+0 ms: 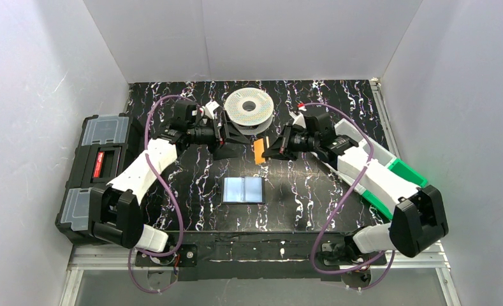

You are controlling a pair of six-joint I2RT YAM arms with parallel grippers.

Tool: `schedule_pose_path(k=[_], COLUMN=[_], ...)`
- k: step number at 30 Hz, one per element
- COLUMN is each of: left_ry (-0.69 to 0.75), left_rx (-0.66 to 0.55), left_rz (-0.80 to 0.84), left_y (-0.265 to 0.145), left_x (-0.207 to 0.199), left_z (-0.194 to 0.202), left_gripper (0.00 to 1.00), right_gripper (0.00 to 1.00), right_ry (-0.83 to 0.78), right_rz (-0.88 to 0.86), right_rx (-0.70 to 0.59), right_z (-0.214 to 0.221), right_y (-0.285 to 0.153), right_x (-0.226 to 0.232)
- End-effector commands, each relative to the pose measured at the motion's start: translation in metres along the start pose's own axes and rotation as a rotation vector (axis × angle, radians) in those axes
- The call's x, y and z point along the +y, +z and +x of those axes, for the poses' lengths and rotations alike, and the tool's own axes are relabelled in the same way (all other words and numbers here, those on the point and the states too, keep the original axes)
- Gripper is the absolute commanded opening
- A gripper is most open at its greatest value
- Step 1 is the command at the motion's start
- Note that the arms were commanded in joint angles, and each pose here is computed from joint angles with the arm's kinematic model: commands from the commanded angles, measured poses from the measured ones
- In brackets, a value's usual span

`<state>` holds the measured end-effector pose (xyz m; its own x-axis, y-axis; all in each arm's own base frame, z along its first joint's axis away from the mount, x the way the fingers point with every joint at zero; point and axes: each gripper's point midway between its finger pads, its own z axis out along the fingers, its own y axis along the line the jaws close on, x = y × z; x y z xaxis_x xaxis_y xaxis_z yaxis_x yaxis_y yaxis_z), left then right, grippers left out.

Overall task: Take the credit cards out of the card holder
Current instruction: Place the credit card in the storage box.

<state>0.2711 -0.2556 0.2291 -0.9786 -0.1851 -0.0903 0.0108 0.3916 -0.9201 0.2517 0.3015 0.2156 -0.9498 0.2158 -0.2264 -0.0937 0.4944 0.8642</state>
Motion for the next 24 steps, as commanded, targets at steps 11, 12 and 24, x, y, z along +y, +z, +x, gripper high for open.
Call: schedule_pose_path(k=[11,12,24], left_ry=[0.200,0.209,0.262], left_rx=[-0.012,-0.001,0.081], left_rz=[-0.403,-0.410,-0.427], left_y=[-0.016,-0.014,0.001], left_x=[0.045,0.047,0.057], left_z=[0.016,0.019,0.038], left_gripper=[0.96,0.96,0.97], right_gripper=[0.01,0.01,0.01], right_ry=[-0.016,0.002,0.225], right_rz=[0.720,0.788,1.433], right_rx=[-0.310,-0.330,-0.444], right_z=[-0.036,-0.038,-0.027], right_y=[-0.109,-0.123,-0.263], right_x=[-0.106,-0.116,-0.192])
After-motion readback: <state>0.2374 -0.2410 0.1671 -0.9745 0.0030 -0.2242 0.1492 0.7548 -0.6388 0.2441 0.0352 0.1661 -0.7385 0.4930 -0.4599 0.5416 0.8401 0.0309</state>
